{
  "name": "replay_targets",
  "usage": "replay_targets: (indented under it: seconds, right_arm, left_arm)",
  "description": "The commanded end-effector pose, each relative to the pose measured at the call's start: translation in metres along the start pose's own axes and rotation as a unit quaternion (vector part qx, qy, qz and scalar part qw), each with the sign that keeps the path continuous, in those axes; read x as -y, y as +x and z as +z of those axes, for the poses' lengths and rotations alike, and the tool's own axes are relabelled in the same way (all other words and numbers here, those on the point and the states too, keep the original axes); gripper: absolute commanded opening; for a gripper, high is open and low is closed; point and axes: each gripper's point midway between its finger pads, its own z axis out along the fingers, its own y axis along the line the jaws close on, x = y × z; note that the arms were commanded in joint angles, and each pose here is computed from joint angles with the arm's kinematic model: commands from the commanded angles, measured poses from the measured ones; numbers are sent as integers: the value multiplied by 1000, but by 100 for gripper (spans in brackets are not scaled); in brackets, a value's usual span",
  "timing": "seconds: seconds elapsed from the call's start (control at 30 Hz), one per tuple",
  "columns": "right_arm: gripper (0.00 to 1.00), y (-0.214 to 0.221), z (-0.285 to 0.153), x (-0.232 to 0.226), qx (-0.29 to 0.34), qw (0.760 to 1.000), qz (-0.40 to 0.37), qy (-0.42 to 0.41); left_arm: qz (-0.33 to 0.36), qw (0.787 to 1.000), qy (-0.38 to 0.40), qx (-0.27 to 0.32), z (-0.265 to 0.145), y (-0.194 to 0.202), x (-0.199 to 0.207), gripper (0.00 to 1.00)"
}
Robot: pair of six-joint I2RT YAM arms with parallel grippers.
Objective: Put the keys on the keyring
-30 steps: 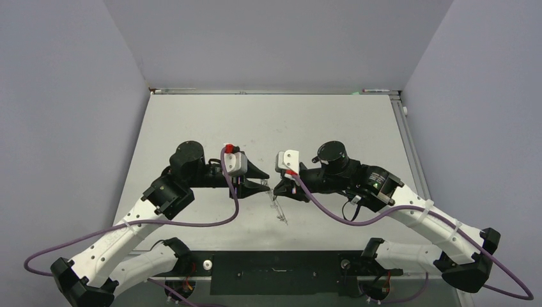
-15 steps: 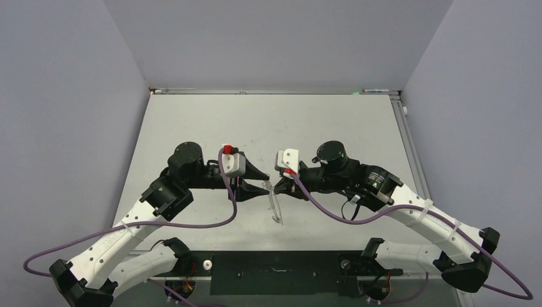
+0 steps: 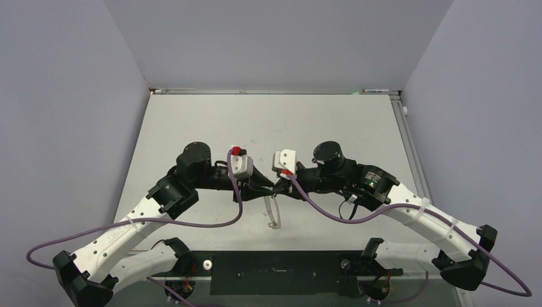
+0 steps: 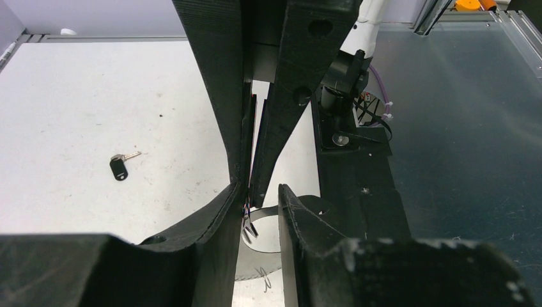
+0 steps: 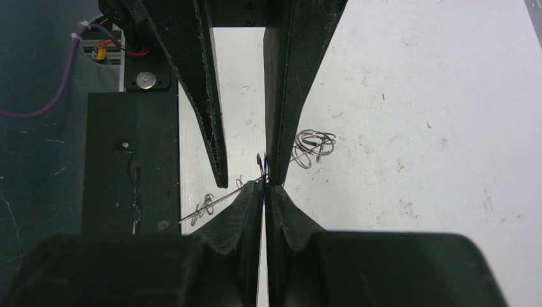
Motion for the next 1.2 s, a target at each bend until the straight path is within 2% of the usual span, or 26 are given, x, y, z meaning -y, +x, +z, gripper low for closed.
replay_targets:
  seconds: [0.0,0.1,0.2,0.3,0.53,0.93,1.17]
  right_arm:
    - [5,-41,-9,8,59,998,-30,21]
    - [5,-42,-11,6,61,997,-31,21]
    - [5,-43,-12,5,62,997,-32,21]
    - [5,-42,-14,4,63,997,-32,23]
    - [5,-44,-17,4,66,997,-33,25]
    - [5,-49,-19,4,74,996,-35,30]
    - [5,-51,-18,3,78,996,-37,27]
  left_arm:
    - [22,1000,-6,11,1,-10,-1,23]
    - [25,1000,-14,9,0,-9,-4,26]
    - [31,999,-30,7,-2,-9,-9,35]
    - [37,999,-37,8,-3,-9,-11,37]
    - [43,998,-44,5,-5,-9,-13,24]
    - [38,999,-31,5,-3,-8,-10,23]
    - [30,999,-14,12,0,-10,-5,20]
